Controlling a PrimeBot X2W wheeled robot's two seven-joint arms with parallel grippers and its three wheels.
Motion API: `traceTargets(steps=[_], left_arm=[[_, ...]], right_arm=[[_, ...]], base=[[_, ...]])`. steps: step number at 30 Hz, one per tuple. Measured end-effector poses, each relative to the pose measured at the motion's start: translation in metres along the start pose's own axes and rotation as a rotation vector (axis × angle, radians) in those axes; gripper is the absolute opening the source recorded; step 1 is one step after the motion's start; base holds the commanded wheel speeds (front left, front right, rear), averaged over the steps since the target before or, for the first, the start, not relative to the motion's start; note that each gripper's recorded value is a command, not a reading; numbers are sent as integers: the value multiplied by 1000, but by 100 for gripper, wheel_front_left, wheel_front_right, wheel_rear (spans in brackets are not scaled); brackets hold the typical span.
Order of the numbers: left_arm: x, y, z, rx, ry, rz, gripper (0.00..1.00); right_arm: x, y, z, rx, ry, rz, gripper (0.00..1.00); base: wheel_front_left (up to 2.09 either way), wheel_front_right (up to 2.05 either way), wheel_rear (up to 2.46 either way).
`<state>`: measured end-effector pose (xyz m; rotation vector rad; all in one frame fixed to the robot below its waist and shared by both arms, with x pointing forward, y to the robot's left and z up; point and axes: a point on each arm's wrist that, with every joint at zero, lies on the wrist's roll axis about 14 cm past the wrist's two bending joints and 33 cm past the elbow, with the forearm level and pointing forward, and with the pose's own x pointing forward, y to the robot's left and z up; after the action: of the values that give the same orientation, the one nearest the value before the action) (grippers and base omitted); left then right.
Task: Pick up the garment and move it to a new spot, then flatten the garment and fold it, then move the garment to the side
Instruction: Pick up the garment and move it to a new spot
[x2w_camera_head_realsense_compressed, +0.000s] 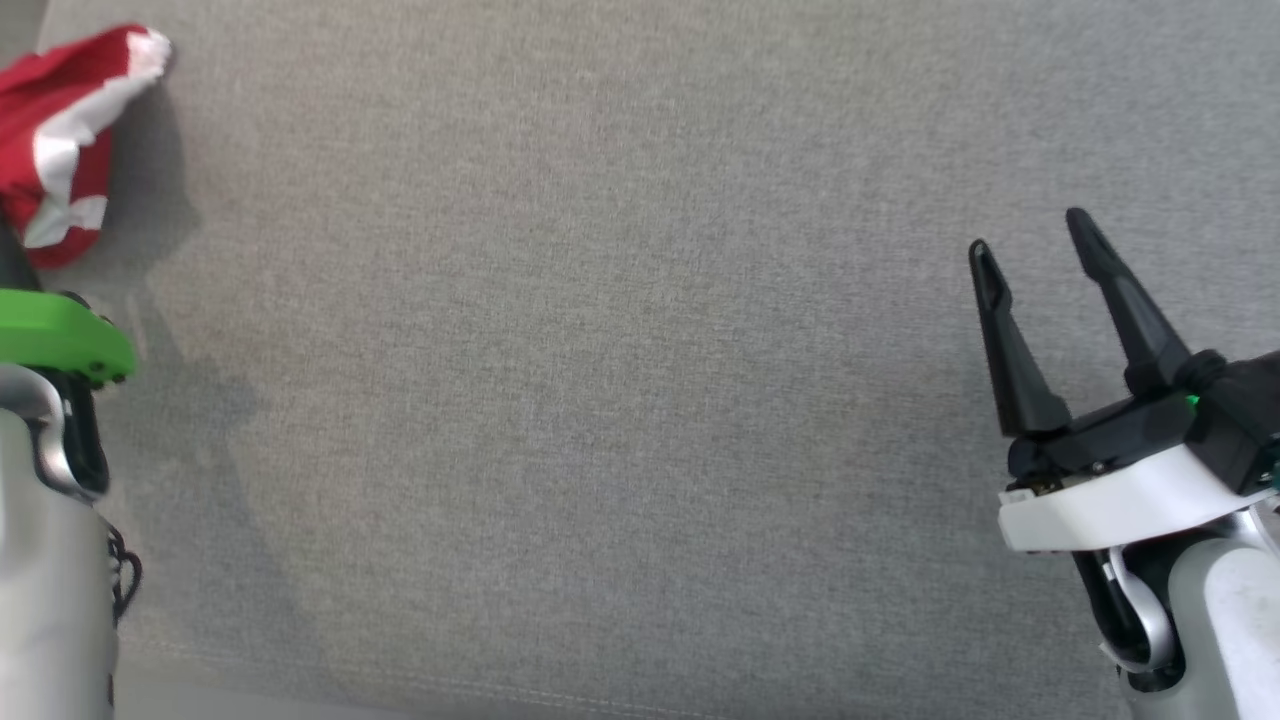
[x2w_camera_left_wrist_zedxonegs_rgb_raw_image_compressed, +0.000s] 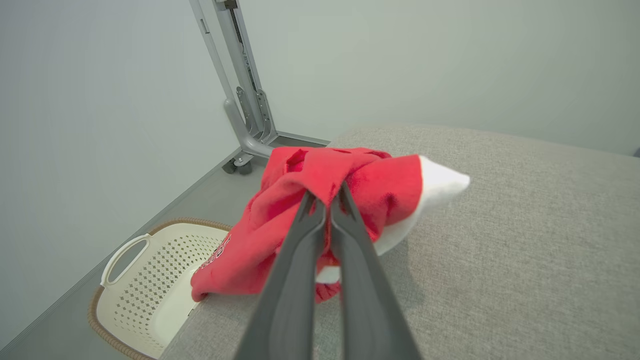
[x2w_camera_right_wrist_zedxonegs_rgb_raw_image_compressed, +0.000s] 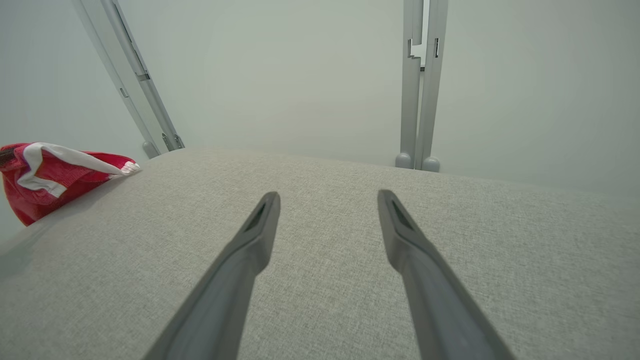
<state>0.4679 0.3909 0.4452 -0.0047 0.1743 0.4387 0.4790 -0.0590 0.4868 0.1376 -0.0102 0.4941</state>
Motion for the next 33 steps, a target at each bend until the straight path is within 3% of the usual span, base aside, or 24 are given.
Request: traceTargets(steps=[5, 11, 16, 23, 27, 32, 33], left_arm=[[-27, -25, 23, 18, -97, -86, 0], [-60, -90, 42, 4, -170, -260, 0], [-89, -173, 58, -27, -197, -486, 0], [-164, -314, 44, -62, -107, -924, 0], [-211, -367, 22, -57, -32, -1127, 0], [-259, -404, -6, -67, 57, -1309, 0], [-265, -407, -11, -65, 70, -1331, 21]], right_arm=[[-14, 12, 15, 9, -34, 9, 100], [-34, 18, 32, 12, -68, -8, 100], [-57, 3, 43, -2, -88, -80, 100], [-100, -31, 49, -1, -96, -246, 100], [-119, -47, 52, -7, -106, -325, 100], [-136, -61, 51, 1, -113, -400, 100], [-137, -63, 49, 3, -110, -409, 100]], base=[[0, 0, 0], [0, 0, 0], [0, 0, 0], [0, 0, 0], [0, 0, 0], [0, 0, 0], [0, 0, 0]])
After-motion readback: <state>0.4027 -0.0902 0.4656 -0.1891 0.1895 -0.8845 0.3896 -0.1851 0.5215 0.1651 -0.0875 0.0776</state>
